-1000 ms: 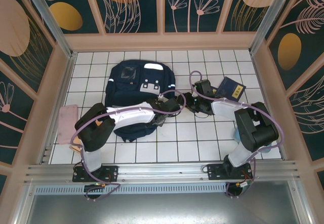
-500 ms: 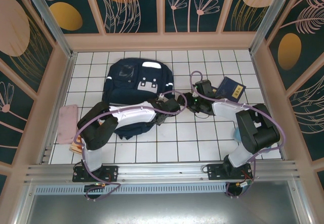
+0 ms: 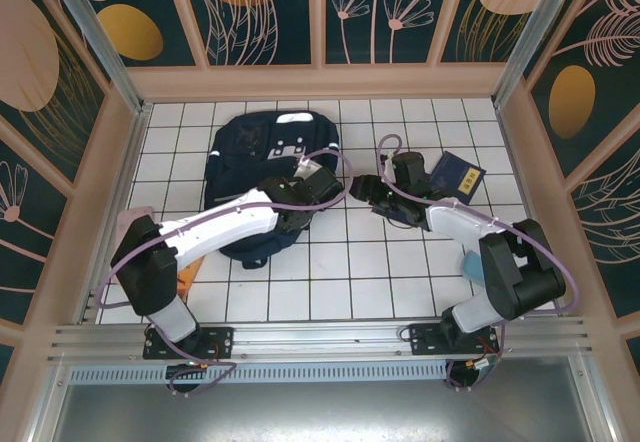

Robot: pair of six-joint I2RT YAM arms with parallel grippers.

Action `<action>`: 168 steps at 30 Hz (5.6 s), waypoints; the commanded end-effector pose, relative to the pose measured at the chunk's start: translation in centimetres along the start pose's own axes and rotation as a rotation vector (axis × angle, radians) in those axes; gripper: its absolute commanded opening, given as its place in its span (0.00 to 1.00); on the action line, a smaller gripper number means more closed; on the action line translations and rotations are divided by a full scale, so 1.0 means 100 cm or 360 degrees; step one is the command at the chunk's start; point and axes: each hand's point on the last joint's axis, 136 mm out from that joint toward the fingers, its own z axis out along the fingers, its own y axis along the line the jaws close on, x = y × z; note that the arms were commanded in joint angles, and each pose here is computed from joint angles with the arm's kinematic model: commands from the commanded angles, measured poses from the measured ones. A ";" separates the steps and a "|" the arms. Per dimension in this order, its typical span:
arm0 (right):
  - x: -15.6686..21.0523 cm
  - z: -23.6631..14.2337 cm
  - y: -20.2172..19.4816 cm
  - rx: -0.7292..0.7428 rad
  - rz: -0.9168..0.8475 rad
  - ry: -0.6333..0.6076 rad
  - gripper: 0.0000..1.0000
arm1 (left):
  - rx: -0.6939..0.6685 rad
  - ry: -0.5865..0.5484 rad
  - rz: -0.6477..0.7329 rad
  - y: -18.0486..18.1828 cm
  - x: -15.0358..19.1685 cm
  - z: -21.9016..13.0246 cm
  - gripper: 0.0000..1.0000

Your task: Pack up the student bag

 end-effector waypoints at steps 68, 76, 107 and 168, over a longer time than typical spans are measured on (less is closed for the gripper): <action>-0.005 0.067 0.048 -0.0959 -0.0977 0.0299 0.32 | -0.0093 -0.0266 -0.0260 0.058 -0.062 -0.051 0.00; -0.007 0.070 0.048 -0.0954 -0.0993 0.0302 0.38 | -0.0093 -0.0263 -0.0255 0.057 -0.063 -0.050 0.00; 0.011 0.043 0.044 -0.0787 -0.1048 0.0263 0.04 | -0.0057 -0.0260 -0.0281 0.045 -0.066 -0.040 0.00; 0.014 -0.044 0.031 -0.0249 -0.0711 -0.0207 0.01 | 0.0624 0.0031 0.0339 -0.066 -0.017 0.049 0.39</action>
